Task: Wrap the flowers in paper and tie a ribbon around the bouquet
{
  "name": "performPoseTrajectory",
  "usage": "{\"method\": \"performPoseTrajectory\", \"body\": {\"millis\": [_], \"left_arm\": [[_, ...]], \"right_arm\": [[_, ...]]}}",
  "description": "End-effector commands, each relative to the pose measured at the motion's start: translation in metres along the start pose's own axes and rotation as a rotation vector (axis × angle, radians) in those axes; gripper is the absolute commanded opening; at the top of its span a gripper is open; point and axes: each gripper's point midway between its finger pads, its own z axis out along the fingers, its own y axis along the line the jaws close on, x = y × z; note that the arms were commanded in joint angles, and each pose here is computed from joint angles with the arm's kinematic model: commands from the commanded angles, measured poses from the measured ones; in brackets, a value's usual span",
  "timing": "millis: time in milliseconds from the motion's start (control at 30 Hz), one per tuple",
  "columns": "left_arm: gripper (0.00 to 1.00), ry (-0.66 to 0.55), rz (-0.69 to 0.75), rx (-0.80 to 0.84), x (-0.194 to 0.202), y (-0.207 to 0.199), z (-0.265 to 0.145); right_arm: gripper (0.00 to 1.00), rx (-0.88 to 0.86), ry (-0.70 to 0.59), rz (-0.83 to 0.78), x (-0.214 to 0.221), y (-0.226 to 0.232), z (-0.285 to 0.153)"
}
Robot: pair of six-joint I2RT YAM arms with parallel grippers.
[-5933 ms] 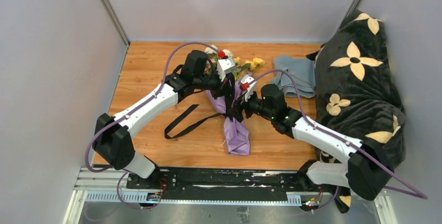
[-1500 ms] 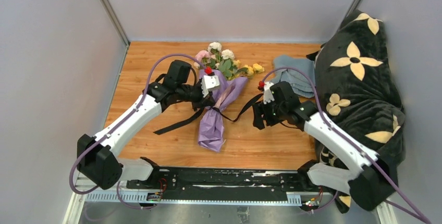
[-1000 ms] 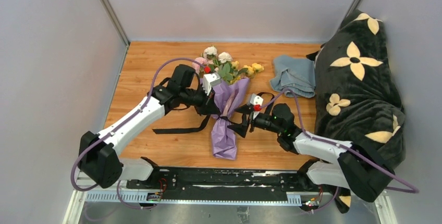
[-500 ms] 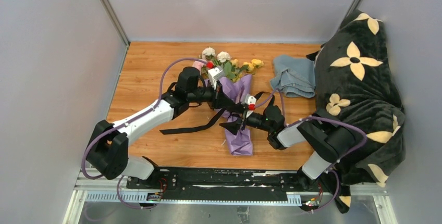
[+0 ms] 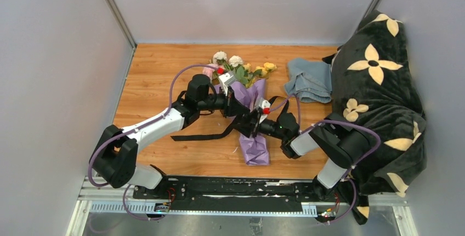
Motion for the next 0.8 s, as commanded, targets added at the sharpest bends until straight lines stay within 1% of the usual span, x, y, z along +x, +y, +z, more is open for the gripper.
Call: {"method": "performPoseTrajectory", "body": {"millis": [0, 33, 67, 167, 233, 267, 300, 367, 400, 533, 567, 600, 633, 667, 733, 767], "left_arm": [[0.0, -0.048, -0.007, 0.009, -0.005, -0.003, 0.003], [0.0, -0.052, -0.011, 0.011, -0.005, -0.003, 0.003], [0.0, -0.055, -0.009, 0.013, -0.004, -0.004, 0.003], [0.0, -0.062, -0.003, 0.015, -0.004, -0.005, 0.004], [0.0, -0.071, 0.006, 0.017, -0.008, -0.006, 0.004], [0.0, -0.075, 0.011, 0.018, -0.01, -0.007, 0.003], [0.0, -0.076, 0.014, 0.019, -0.01, -0.007, 0.003], [0.0, -0.072, 0.014, 0.023, -0.007, -0.008, 0.002], [0.0, -0.071, 0.014, 0.022, -0.006, -0.008, 0.001], [0.0, -0.056, 0.037, 0.073, 0.004, -0.016, -0.002], [0.03, -0.052, 0.064, 0.101, 0.005, -0.021, -0.003], [0.11, -0.041, 0.085, 0.141, 0.008, -0.027, -0.005], [0.25, -0.034, 0.128, 0.183, 0.01, -0.033, -0.007], [0.41, -0.03, 0.208, 0.231, 0.013, -0.039, -0.01], [0.62, -0.004, 0.375, 0.302, 0.024, -0.042, -0.021], [0.73, 0.014, 0.467, 0.314, 0.028, -0.037, -0.028]], "right_arm": [[0.33, -0.007, 0.008, -0.011, -0.001, 0.021, -0.024], [0.3, 0.019, 0.011, -0.02, -0.003, 0.017, -0.026], [0.3, 0.034, 0.018, -0.027, -0.003, 0.014, -0.025], [0.31, 0.066, 0.001, -0.035, -0.013, 0.0, -0.009], [0.3, 0.073, 0.0, -0.013, -0.01, -0.004, -0.004], [0.27, 0.067, -0.014, -0.007, -0.011, -0.004, -0.002], [0.22, 0.06, -0.012, 0.016, -0.007, -0.002, -0.002], [0.06, 0.051, -0.032, 0.036, -0.007, 0.0, -0.004], [0.01, 0.055, -0.026, 0.048, -0.003, 0.001, -0.007], [0.0, 0.089, 0.018, 0.05, 0.011, 0.0, -0.021], [0.0, 0.095, 0.033, 0.044, 0.016, -0.001, -0.025], [0.0, 0.094, 0.037, 0.039, 0.017, -0.001, -0.026], [0.0, 0.084, 0.044, 0.027, 0.018, 0.0, -0.028], [0.0, 0.064, 0.051, 0.006, 0.02, 0.002, -0.029], [0.0, 0.029, 0.054, -0.035, 0.02, 0.007, -0.031], [0.0, -0.001, 0.058, -0.056, 0.02, 0.012, -0.033]]}}
